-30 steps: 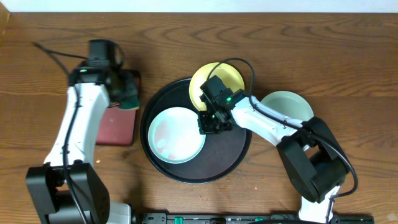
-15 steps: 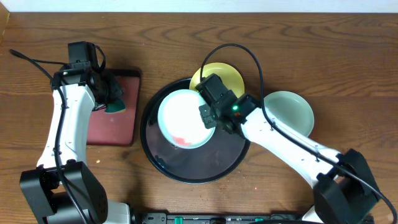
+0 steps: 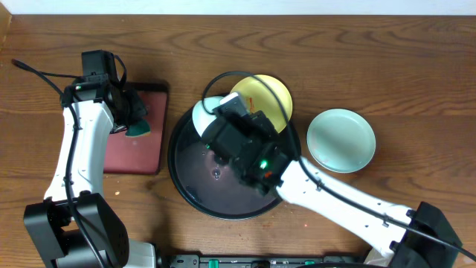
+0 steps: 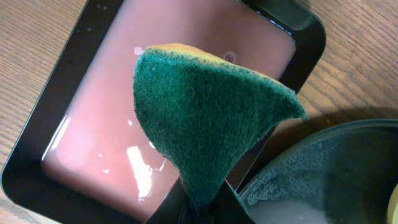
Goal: Clean dirty plates on tray and stack at the side
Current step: 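Lift the light-green plate with the right gripper and carry it right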
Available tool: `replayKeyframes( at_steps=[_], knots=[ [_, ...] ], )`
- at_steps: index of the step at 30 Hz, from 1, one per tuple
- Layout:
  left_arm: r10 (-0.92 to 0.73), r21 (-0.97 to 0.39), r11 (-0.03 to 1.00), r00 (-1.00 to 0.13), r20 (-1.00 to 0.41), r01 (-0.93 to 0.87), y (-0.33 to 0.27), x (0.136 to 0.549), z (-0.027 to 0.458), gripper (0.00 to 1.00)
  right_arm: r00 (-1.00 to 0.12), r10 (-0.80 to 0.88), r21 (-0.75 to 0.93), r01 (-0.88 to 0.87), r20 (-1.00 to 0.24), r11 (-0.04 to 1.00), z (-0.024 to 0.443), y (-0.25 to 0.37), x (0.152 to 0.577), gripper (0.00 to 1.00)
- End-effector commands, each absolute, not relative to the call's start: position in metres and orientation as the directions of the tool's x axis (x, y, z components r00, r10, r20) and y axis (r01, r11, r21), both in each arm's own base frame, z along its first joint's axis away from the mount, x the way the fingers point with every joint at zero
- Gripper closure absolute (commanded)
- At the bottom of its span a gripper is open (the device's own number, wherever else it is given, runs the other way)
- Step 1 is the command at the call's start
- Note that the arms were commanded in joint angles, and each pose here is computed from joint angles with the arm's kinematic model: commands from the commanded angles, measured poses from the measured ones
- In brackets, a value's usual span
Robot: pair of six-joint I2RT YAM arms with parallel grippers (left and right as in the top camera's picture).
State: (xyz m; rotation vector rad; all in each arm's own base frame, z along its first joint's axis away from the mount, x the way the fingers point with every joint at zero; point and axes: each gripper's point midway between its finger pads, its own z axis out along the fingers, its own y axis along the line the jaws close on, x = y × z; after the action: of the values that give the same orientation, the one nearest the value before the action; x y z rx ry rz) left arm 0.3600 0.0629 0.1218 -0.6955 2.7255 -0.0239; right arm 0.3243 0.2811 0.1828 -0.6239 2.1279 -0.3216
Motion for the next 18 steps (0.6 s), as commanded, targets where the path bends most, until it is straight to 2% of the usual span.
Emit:
replayKeyframes(
  at_steps=[1,10,18],
  knots=[
    [-0.477,-0.093,0.875,-0.812,-0.338,-0.475,0.067,0.363,0.132,0.92,-0.377,-0.587,-0.573,-0.164,-0.716,0.803,0.234,0.275,0.324,0.99],
    [-0.477,-0.093,0.875,-0.811,-0.338,-0.475,0.067,0.363,0.132,0.92,-0.289,-0.609,-0.643,0.027,-0.738,0.766,0.274,0.271,0.318,0.99],
    [-0.477,-0.093,0.875,-0.812,-0.338,-0.475,0.068,0.363,0.132,0.92,-0.281,-0.595,-0.634,0.063,-0.752,0.771,0.28,0.269,0.318,0.99]
  ],
)
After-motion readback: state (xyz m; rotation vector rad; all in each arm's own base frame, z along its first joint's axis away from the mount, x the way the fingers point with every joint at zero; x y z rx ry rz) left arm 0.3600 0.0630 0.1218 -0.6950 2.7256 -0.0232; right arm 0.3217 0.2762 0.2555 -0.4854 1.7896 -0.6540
